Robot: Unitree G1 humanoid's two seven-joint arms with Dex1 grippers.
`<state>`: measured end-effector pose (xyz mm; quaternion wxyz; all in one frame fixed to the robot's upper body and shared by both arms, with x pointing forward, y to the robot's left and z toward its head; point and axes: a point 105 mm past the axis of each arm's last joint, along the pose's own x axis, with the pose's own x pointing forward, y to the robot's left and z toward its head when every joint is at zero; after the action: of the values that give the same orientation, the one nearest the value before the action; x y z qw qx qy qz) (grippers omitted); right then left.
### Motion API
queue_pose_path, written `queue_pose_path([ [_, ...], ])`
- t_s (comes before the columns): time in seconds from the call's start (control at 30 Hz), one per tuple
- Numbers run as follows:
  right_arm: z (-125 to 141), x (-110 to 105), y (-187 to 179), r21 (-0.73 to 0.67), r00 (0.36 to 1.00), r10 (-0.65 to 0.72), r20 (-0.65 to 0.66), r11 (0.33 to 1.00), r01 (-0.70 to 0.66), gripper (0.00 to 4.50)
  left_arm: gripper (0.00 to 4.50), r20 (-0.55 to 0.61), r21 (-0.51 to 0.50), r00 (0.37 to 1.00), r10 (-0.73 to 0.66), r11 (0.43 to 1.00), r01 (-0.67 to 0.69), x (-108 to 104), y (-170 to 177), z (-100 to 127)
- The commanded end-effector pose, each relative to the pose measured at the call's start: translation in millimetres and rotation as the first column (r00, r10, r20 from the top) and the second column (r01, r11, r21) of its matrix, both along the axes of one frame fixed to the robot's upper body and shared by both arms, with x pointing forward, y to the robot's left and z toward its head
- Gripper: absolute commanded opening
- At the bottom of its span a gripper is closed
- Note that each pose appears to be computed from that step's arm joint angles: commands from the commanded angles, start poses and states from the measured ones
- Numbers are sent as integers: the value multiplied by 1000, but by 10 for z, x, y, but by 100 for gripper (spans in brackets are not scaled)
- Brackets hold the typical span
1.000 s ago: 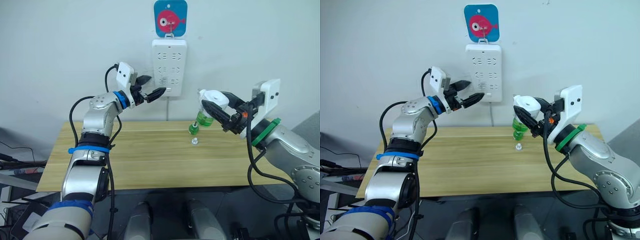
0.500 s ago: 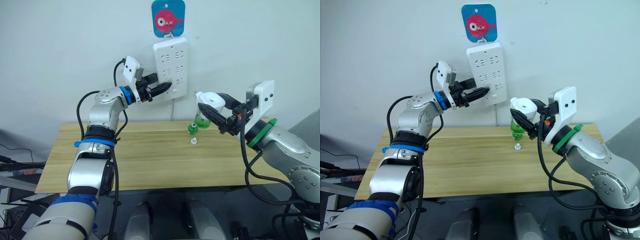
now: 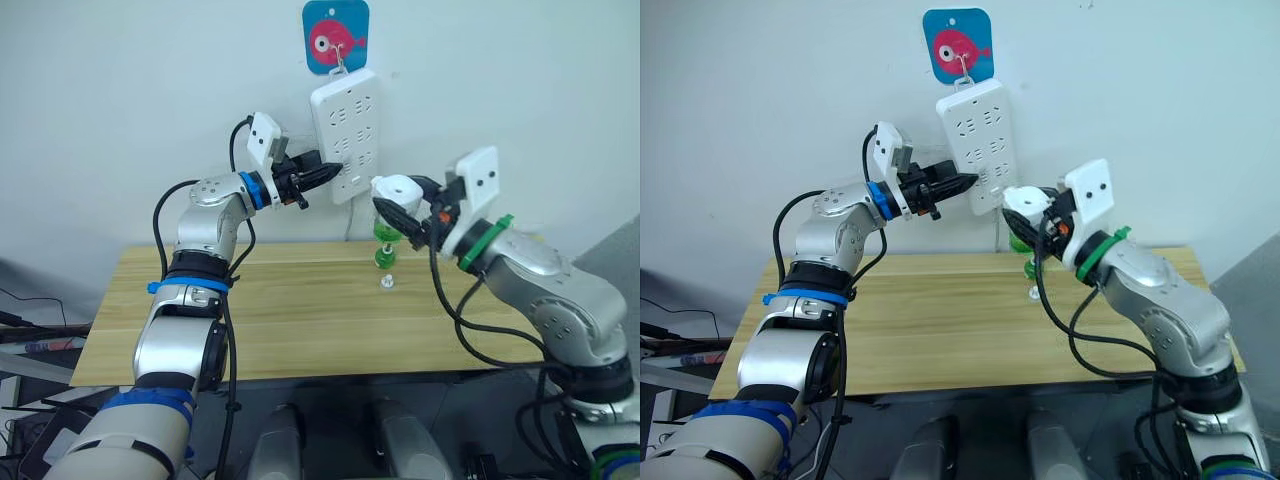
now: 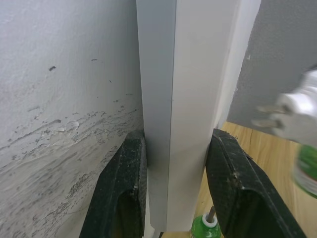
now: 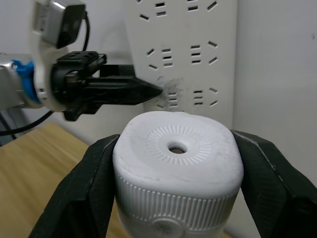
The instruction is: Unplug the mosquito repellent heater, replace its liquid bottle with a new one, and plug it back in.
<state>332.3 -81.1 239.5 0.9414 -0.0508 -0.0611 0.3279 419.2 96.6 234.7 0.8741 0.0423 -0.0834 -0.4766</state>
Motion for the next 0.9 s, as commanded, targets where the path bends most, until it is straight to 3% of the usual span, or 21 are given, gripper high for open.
queue_pose_path([
  [0.03, 178, 57, 33, 0, 995, 2, 96, 1000, -2, 311, 133, 55, -6, 996, 63, 998, -63, 32, 117, 189],
  [0.23, 220, 185, 67, -5, 991, 3, 137, 1000, -2, 311, 132, 48, -7, 997, 66, 998, -65, 24, 138, 188],
  [0.9, 213, 295, 95, 42, 988, -15, 152, 999, 8, 311, 132, 36, -20, 997, 63, 998, -62, 12, 142, 218],
])
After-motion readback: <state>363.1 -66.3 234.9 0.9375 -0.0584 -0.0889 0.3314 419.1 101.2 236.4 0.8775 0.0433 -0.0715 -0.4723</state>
